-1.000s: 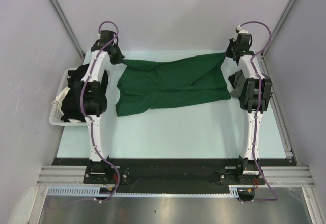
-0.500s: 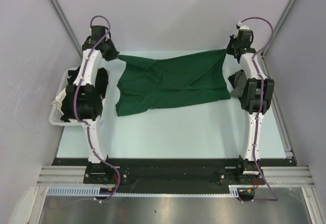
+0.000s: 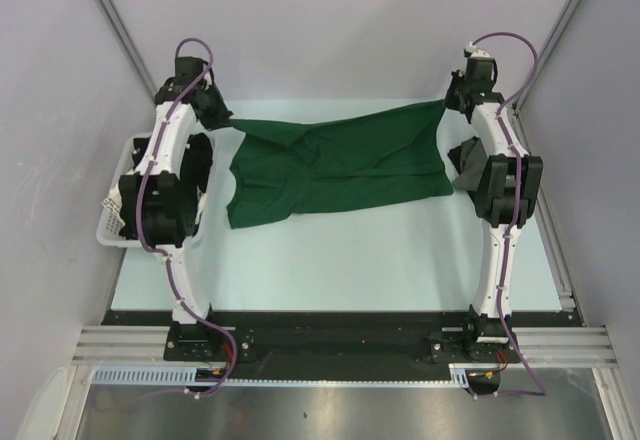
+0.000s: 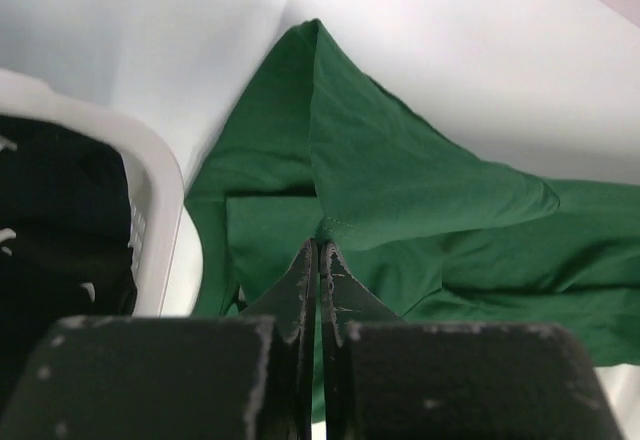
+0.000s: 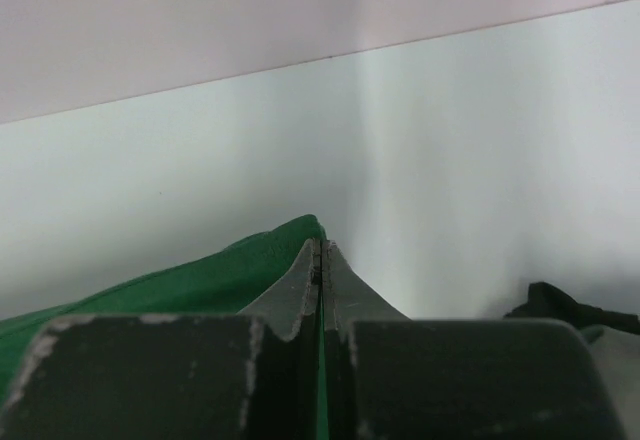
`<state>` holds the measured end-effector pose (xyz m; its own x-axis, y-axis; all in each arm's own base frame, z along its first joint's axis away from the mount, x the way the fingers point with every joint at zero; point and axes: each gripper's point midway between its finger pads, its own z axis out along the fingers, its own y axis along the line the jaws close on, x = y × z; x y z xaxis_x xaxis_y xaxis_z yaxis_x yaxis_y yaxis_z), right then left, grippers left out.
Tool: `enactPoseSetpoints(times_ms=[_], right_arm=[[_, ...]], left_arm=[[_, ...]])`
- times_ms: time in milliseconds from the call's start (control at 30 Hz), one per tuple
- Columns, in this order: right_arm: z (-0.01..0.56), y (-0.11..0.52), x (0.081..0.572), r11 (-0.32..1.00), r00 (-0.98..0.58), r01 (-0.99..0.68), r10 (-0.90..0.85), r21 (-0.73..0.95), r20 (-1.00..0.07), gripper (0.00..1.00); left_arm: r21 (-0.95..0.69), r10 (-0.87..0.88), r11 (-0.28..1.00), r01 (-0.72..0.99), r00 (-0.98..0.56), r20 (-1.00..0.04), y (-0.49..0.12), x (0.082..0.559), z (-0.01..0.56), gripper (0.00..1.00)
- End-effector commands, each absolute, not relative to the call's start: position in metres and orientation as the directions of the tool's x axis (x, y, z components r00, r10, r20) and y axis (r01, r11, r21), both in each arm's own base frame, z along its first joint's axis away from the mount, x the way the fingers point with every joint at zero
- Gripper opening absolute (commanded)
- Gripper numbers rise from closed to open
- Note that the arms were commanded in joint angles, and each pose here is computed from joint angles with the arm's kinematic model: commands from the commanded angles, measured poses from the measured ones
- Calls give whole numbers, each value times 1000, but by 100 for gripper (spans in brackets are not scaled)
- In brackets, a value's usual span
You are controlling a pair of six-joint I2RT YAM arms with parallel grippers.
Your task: Fold and stack the t-shirts
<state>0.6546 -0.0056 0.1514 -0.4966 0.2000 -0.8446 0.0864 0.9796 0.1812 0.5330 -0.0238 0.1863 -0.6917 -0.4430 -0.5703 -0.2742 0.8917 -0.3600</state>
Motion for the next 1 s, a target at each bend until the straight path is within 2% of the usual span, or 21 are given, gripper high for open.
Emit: enactPoseSetpoints(times_ms=[0,233,567,733,967], right_arm=[[207,-23,640,978,-429,145,196,147,-882,0],[205,-26,617,960,-489,209,267,186,-830,0],[167,-14,580,937,-631,267,347,225,-694,0],[146,-2,562,928,-707,271,373,257,-601,0],[143,8,546,929,-752,258,366,266,-548,0]], left_arm=[[-365,-426,900,-239,-660,-619,-21,511,226,0],[-345,-415,905,-247,-689,-595,-22,484,219,0],[-324,-395,912,-250,-742,-541,-26,448,200,0],[-309,-381,918,-248,-769,-514,-30,434,190,0],[-310,-379,918,-247,-778,-501,-33,417,189,0]])
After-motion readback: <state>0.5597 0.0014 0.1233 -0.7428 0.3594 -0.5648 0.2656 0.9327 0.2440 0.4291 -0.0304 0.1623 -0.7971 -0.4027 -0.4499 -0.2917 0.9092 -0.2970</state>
